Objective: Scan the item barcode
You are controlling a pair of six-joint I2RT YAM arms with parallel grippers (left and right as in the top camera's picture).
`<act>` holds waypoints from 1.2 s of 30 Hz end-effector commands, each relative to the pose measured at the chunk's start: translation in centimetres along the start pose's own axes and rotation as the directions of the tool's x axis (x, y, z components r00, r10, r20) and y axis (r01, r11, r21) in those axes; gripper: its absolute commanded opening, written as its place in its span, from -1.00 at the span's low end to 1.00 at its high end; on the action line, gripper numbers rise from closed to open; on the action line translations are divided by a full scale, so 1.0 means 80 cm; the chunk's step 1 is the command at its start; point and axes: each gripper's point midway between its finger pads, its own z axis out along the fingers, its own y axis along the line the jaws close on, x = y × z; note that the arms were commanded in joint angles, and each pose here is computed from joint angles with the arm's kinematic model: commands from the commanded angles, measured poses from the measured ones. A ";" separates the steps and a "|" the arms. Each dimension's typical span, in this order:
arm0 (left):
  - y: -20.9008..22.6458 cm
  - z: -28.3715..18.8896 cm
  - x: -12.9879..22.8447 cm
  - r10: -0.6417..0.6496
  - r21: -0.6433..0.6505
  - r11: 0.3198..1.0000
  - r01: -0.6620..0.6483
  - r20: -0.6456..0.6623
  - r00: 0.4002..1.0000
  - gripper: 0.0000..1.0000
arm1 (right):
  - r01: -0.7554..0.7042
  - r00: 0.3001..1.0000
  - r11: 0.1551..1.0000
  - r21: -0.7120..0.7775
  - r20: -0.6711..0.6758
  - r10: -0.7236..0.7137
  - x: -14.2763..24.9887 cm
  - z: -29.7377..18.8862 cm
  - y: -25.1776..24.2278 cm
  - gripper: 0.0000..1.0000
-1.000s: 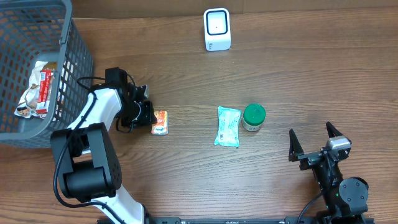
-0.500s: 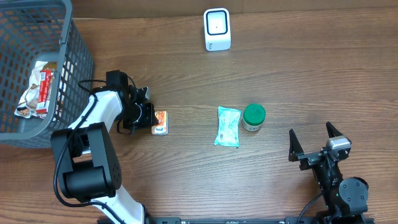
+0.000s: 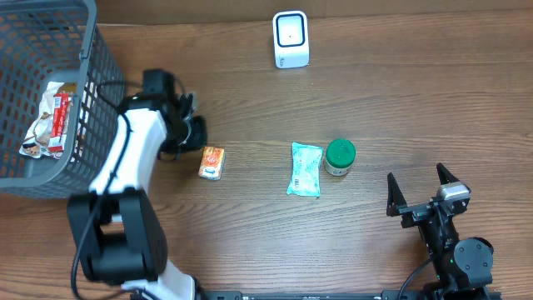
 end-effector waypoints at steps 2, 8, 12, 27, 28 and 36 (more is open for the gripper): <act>-0.022 -0.060 -0.019 0.088 -0.246 0.968 -0.047 0.160 0.983 -0.92 | 0.001 1.000 1.000 0.007 0.004 -0.001 0.002 0.000 -0.002 1.00; -0.025 -0.055 0.002 0.140 -0.344 0.933 -0.103 0.086 0.986 -0.15 | 0.001 1.000 1.000 0.007 0.004 -0.001 0.002 0.000 -0.002 1.00; -0.005 -0.051 0.011 0.091 -0.276 0.958 -0.077 0.037 0.995 0.07 | 0.001 1.000 1.000 0.007 0.004 -0.001 0.002 0.000 -0.002 1.00; -0.002 0.025 0.050 0.204 0.155 0.966 -0.207 0.034 0.978 -0.36 | 0.001 1.000 1.000 0.007 0.004 -0.001 0.002 0.000 -0.002 1.00; -0.002 0.030 0.052 0.203 0.155 0.966 -0.206 0.032 0.979 -0.35 | 0.001 1.000 1.000 0.007 0.004 -0.001 0.002 0.000 -0.002 1.00; 0.014 0.065 0.060 0.190 0.166 0.969 -0.183 -0.029 0.981 -0.34 | 0.001 1.000 1.000 0.007 0.004 -0.001 0.002 0.000 -0.002 1.00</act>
